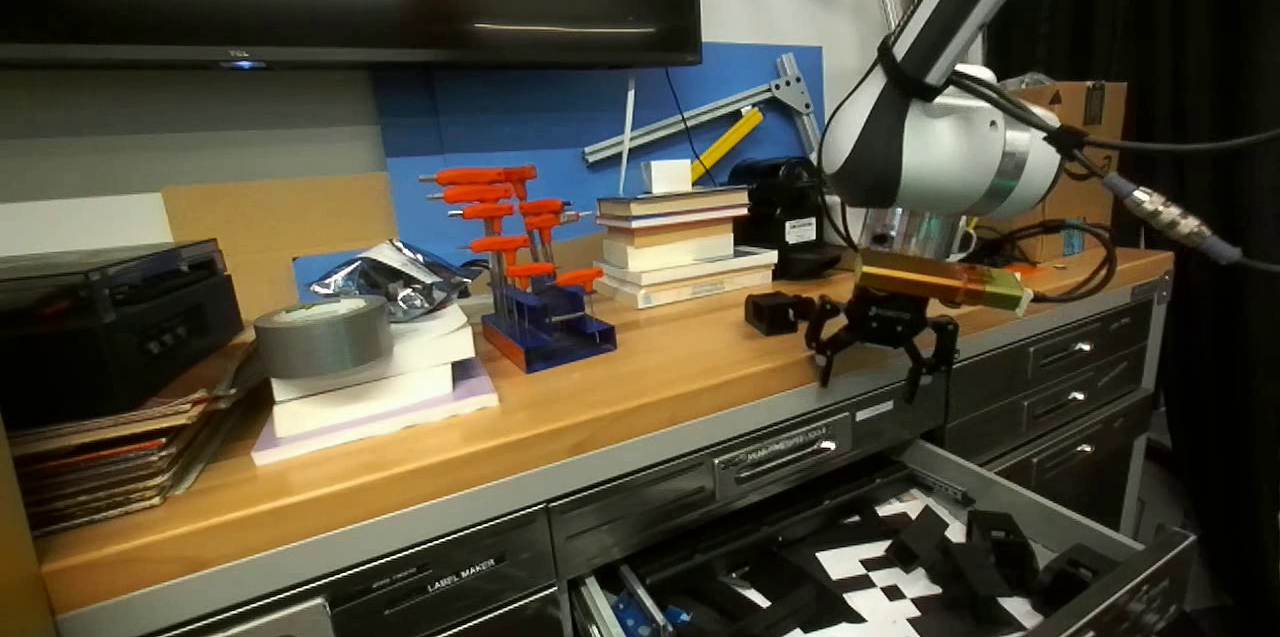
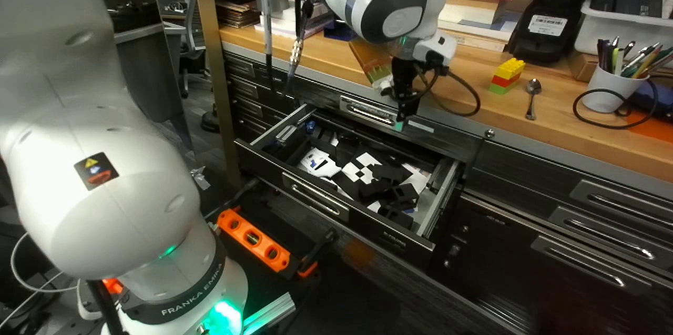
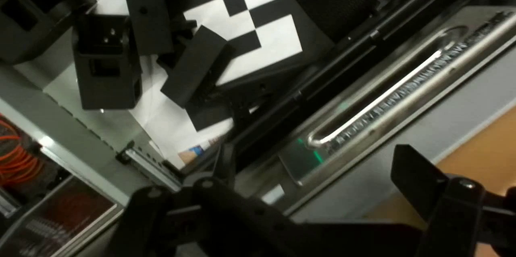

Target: Put the black objects in the open drawer then close the drawer

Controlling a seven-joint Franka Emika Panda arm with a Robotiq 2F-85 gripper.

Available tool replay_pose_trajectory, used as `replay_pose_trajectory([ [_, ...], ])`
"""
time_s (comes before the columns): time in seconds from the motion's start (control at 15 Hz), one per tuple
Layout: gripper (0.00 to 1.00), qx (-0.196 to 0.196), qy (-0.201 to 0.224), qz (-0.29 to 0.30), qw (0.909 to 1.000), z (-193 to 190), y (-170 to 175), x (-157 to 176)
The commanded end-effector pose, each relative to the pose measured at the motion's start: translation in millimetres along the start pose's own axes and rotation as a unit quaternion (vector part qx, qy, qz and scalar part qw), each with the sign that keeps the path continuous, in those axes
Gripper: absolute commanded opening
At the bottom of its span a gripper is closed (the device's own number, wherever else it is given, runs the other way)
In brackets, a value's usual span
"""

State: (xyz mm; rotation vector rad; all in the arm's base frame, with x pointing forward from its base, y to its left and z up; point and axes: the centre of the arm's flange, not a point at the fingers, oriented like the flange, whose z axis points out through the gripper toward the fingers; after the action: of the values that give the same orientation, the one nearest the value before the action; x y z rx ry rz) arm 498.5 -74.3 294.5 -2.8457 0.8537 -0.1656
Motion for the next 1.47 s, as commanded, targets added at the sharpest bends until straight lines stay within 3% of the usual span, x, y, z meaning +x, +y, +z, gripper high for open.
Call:
replay_pose_trajectory([
  [0.0, 1.0, -0.005, 0.061, -0.022, 0.9979, -70.8, -36.6, -6.5],
  [0.2, 1.0, -0.034, 0.106, -0.067, 0.9915, -106.9, -66.5, -3.2],
  [0.47, 1.0, -0.075, 0.133, -0.139, 0.9784, -136.6, -110.9, 9.2],
  [0.87, 1.0, -0.1, 0.103, -0.182, 0.9729, -124.0, -152.7, 34.0],
  [1.4, 1.0, -0.146, 0.039, -0.183, 0.9714, -70.9, -158.6, 72.9],
])
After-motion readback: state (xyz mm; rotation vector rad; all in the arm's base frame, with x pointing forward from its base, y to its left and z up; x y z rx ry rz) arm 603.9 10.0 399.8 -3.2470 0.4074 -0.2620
